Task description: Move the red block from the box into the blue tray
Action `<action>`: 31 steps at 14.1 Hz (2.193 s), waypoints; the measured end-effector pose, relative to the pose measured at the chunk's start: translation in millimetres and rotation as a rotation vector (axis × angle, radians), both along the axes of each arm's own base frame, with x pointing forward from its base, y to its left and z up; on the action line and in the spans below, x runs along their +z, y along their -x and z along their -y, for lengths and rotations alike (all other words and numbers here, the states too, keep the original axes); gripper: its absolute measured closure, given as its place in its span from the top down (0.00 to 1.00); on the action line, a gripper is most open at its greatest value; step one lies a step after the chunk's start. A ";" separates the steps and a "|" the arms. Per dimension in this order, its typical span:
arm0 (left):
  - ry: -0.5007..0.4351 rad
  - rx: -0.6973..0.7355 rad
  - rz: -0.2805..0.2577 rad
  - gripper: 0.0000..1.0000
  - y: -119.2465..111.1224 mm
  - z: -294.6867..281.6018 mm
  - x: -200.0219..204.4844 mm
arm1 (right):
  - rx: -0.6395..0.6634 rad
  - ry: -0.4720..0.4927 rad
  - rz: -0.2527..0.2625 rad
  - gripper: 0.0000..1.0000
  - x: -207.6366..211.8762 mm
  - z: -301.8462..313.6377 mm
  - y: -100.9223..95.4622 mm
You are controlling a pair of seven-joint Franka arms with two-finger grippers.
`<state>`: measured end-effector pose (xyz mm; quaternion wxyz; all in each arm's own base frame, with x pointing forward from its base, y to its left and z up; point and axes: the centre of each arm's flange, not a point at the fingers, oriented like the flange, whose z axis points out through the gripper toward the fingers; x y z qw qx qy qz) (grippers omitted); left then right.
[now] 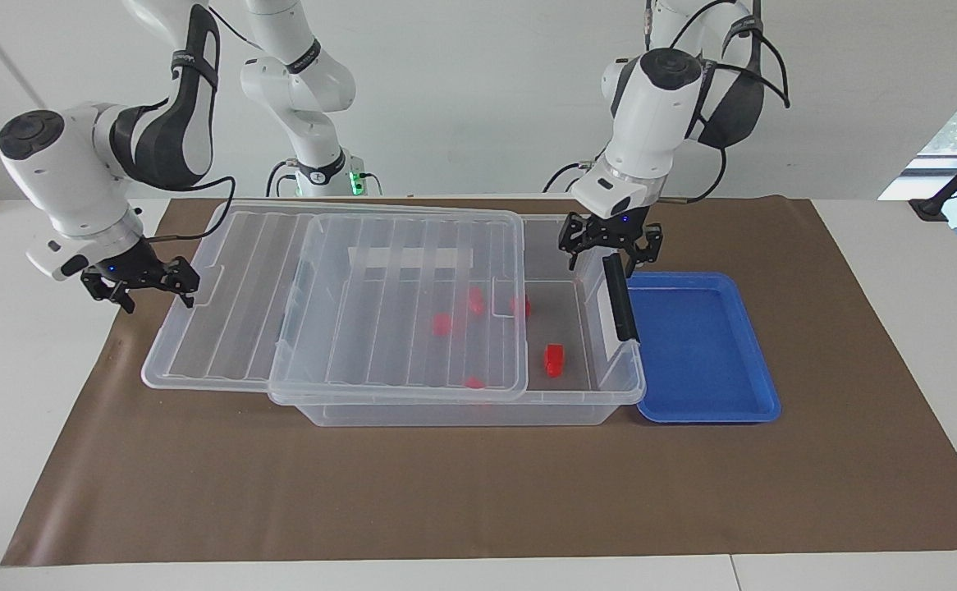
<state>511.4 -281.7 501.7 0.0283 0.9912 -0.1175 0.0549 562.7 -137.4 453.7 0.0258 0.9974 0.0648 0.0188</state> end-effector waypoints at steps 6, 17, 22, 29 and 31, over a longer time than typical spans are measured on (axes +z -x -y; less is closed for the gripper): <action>0.006 0.025 -0.015 0.88 -10.3 23.2 -44.6 | 0.098 0.022 0.027 1.00 3.7 0.0 -6.8; 0.024 0.053 0.001 0.73 -6.4 29.9 -96.8 | 0.162 0.038 0.035 1.00 6.3 3.3 -8.9; 0.036 0.057 0.012 0.73 -13.3 33.2 -121.5 | 0.181 0.046 0.036 1.00 7.9 8.4 -9.7; 0.025 0.058 -0.018 0.72 -18.9 39.3 -174.3 | 0.189 0.050 0.033 1.00 7.7 16.8 -7.8; 0.027 0.056 -0.017 0.72 -18.9 41.9 -180.8 | 0.190 0.049 0.033 1.00 7.6 16.7 -7.9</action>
